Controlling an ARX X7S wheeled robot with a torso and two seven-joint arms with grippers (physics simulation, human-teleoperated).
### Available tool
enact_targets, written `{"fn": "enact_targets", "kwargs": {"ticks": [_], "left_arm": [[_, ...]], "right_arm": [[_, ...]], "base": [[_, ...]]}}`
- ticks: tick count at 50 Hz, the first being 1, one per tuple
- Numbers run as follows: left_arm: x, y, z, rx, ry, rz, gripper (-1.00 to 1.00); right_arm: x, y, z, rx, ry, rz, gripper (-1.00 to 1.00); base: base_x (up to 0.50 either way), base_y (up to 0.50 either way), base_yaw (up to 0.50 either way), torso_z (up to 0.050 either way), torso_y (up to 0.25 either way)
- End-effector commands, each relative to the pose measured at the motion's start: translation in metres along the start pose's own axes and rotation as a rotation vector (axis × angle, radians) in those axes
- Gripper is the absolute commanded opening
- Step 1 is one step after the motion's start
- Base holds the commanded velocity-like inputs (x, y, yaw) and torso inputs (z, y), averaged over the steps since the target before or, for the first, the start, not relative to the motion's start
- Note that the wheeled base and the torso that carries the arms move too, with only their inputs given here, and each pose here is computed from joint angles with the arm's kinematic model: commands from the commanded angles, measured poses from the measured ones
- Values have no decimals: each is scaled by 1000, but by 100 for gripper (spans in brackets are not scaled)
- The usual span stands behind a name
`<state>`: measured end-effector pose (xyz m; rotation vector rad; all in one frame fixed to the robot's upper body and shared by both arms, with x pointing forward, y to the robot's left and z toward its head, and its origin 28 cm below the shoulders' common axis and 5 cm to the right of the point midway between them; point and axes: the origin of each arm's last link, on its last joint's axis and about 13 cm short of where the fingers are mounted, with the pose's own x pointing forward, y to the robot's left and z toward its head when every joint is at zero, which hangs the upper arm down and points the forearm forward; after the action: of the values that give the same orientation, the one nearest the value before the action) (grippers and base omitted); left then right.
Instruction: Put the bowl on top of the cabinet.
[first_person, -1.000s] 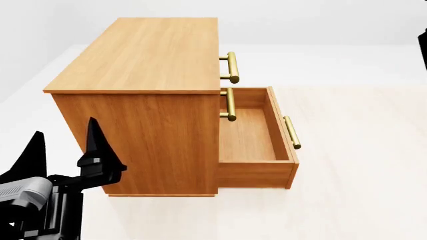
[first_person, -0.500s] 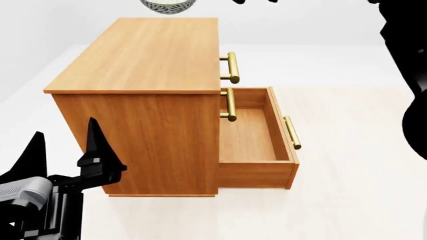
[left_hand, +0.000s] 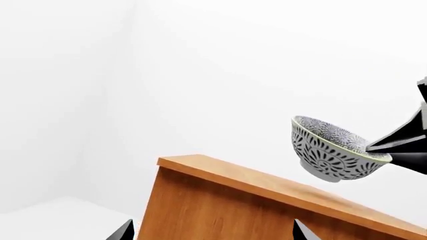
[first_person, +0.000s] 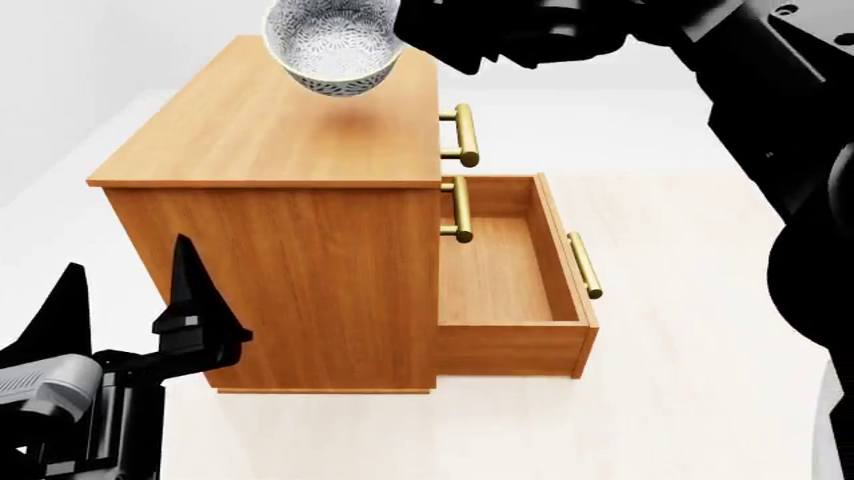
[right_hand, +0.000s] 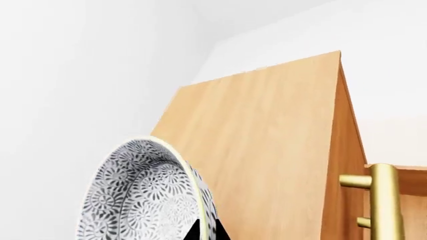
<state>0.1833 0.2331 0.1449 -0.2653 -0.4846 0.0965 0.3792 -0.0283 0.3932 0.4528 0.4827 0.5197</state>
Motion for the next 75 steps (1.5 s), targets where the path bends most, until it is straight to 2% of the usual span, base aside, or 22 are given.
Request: {"fn": "enact_targets", "kwargs": {"ticks": [1,27,46,47,68,75], "left_arm": [[0,0,0,1,0,0,100],[0,0,-2,-1,3,-2,100],[-1,0,0,-2,1,-1,100],[-1,0,0,-3,1,-2,100],[0,0,0,-4,0,1,100],[0,1,-1,-5,0,3,100]], "right_arm": [[2,-3,-2,27,8,30,-100],[13,-9,-14,77,25,77,-100],[15,-8,-16,65,17,69,-100],[15,-8,-16,59,19,73,100],[12,-2,-11,38,2,98,100],[2,3,1,23,-36,82,100]], "base": [[0,0,0,0,0],[0,0,0,0,0],[0,0,0,0,0],[0,0,0,0,0],[0,0,0,0,0],[0,0,0,0,0]]}}
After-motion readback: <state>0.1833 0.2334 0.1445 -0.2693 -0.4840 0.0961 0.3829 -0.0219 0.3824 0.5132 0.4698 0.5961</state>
